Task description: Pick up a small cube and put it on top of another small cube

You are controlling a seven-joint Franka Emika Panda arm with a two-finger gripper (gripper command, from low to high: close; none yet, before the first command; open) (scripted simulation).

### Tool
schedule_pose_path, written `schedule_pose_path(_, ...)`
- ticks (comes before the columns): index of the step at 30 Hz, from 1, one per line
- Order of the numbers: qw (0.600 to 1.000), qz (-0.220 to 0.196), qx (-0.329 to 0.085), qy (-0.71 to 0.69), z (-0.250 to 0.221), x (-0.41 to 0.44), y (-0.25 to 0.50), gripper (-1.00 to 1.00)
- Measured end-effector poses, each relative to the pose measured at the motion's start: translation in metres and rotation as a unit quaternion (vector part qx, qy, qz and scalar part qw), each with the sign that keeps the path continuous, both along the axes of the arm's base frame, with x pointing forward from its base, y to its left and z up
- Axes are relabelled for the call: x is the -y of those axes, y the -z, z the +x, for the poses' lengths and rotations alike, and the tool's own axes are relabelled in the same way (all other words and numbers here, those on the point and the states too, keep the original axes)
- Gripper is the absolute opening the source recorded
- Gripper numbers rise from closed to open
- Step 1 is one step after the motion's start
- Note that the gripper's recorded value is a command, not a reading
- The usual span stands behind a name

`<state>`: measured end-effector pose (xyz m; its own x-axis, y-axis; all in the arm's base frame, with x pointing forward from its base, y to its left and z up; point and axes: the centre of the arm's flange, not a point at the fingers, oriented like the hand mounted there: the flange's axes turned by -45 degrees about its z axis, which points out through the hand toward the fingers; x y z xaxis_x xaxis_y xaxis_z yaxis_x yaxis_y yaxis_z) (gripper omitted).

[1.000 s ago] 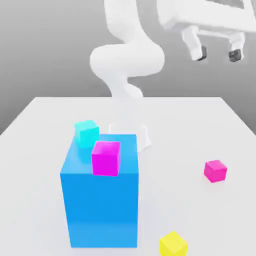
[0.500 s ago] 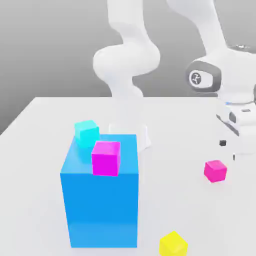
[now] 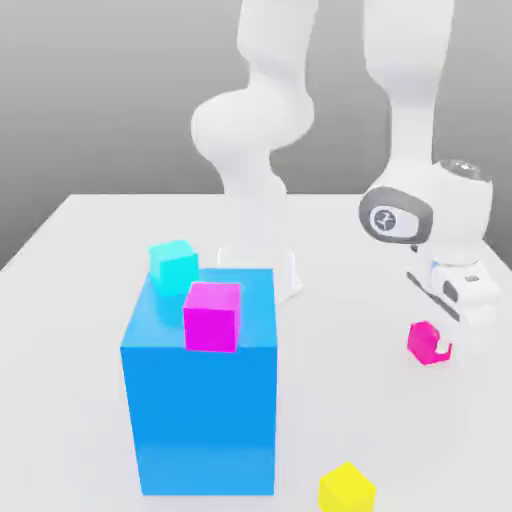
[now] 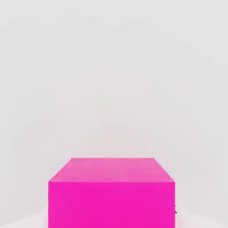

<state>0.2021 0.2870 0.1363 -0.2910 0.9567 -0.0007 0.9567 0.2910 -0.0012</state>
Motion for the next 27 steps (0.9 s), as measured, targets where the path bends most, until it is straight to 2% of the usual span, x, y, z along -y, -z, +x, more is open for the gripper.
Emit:
schedule_pose_path(7,1.000,-0.001,0.002,-0.003,0.004,0.000,-0.058,-1.00)
schedule_pose_path(13,0.998,-0.003,0.010,0.062,0.096,0.054,-0.128,-1.00)
schedule_pose_path(20,0.989,-0.007,0.014,0.144,0.169,0.173,-0.219,-1.00)
schedule_pose_path(24,0.981,-0.007,0.010,0.196,0.178,0.260,-0.270,-1.00)
schedule_pose_path(27,0.972,-0.004,0.005,0.236,0.168,0.329,-0.304,-1.00)
